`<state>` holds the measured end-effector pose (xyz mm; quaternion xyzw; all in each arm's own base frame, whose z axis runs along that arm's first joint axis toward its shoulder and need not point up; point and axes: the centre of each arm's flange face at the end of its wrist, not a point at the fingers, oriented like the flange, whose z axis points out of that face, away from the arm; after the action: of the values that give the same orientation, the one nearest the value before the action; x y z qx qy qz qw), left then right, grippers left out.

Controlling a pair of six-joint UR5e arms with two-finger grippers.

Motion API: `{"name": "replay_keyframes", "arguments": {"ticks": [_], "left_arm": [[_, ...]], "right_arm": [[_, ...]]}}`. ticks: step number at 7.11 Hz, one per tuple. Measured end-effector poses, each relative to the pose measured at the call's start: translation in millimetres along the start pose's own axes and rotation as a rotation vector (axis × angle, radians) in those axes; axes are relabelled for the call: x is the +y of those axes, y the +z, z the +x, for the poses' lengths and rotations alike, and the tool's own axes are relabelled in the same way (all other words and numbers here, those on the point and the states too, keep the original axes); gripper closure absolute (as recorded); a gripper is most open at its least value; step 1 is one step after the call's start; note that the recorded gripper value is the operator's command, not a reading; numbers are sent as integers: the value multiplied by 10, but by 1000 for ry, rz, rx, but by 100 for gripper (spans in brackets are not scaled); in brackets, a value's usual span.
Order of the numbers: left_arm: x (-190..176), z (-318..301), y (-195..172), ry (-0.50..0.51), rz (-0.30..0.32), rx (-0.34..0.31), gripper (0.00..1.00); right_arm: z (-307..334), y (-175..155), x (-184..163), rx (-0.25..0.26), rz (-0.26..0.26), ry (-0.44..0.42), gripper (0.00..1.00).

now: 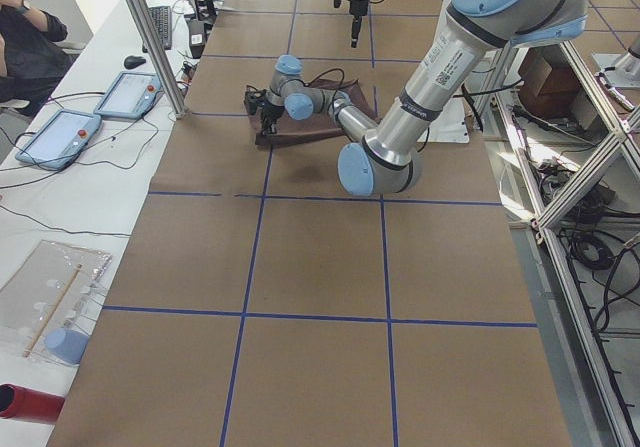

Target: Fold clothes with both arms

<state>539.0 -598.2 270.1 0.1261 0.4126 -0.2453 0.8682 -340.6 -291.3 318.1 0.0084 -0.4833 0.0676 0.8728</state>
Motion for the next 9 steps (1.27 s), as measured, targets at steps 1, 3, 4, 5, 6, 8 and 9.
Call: {"name": "replay_keyframes", "arguments": {"ticks": [1,3,4,5,6,8,9], "left_arm": [[-142,197,101,16,34,48,100],[-233,368,228,34,76,118,0],[-268,362,266,54,102,124,0],[-392,335,260,96,141,117,0],[-597,277,195,148,123,106,0],[-764,93,-60,203,22,81,0],[-712,-31,-318,209,-12,61,0]], "right_arm": [[-27,8,-10,-4,1,-1,0],[-60,0,-57,-10,11,2,0],[-61,-1,-84,-9,15,5,0],[-69,24,-126,-3,20,10,0],[-142,102,-205,19,23,17,0],[-586,257,-375,99,13,-11,0],[-841,372,-424,149,-1,-49,0]]}}
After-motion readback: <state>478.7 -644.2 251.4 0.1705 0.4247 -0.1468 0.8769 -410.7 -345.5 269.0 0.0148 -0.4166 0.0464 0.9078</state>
